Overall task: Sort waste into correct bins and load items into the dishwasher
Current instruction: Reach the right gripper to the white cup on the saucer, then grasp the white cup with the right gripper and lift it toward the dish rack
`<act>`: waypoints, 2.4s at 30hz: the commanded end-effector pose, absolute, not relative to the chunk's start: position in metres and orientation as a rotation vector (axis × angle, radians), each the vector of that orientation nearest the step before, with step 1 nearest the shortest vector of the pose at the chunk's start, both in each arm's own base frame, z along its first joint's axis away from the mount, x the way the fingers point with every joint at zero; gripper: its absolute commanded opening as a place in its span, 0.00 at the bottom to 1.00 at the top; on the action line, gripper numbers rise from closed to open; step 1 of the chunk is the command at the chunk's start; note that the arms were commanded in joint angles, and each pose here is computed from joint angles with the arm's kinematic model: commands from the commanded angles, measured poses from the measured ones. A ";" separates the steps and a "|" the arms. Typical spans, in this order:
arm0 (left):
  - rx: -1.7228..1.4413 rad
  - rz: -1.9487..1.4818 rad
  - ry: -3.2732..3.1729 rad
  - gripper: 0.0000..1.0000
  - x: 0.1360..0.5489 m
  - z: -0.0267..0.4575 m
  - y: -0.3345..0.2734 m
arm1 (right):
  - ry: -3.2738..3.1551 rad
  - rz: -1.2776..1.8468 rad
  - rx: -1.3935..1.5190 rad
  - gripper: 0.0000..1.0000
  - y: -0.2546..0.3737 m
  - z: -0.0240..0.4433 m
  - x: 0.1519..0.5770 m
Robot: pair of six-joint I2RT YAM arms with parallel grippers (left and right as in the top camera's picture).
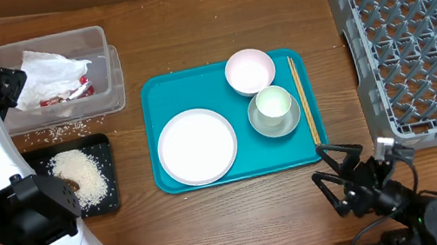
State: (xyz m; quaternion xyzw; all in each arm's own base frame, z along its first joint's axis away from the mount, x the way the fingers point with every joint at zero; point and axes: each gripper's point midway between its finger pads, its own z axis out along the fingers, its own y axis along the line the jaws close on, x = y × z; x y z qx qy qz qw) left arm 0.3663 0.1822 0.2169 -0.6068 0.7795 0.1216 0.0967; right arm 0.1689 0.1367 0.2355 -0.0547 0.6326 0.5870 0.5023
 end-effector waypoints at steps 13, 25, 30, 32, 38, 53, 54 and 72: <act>-1.798 0.351 2.288 1.00 0.365 0.224 0.179 | 1.750 1.104 0.010 0.99 0.112 0.344 0.203; -1.798 0.351 2.288 1.00 0.365 0.224 0.179 | 2.528 0.401 0.067 1.00 0.112 0.306 0.303; -1.798 0.351 2.288 1.00 0.365 0.224 0.179 | 2.603 0.465 -0.116 1.00 0.180 0.262 0.339; -1.798 0.351 2.288 1.00 0.365 0.224 0.179 | 2.626 0.462 -0.138 1.00 0.192 0.245 0.351; -1.798 0.351 2.288 1.00 0.365 0.224 0.179 | 2.763 0.342 0.019 0.62 0.194 0.179 0.377; -1.798 0.351 2.288 1.00 0.365 0.224 0.179 | 2.955 0.089 0.005 0.56 0.203 0.091 0.370; -1.798 0.351 2.288 1.00 0.365 0.224 0.179 | 2.958 0.080 -0.002 0.53 0.204 0.089 0.369; -1.796 0.351 2.289 1.00 0.365 0.224 0.178 | 2.966 0.042 -0.008 0.04 0.204 0.100 0.358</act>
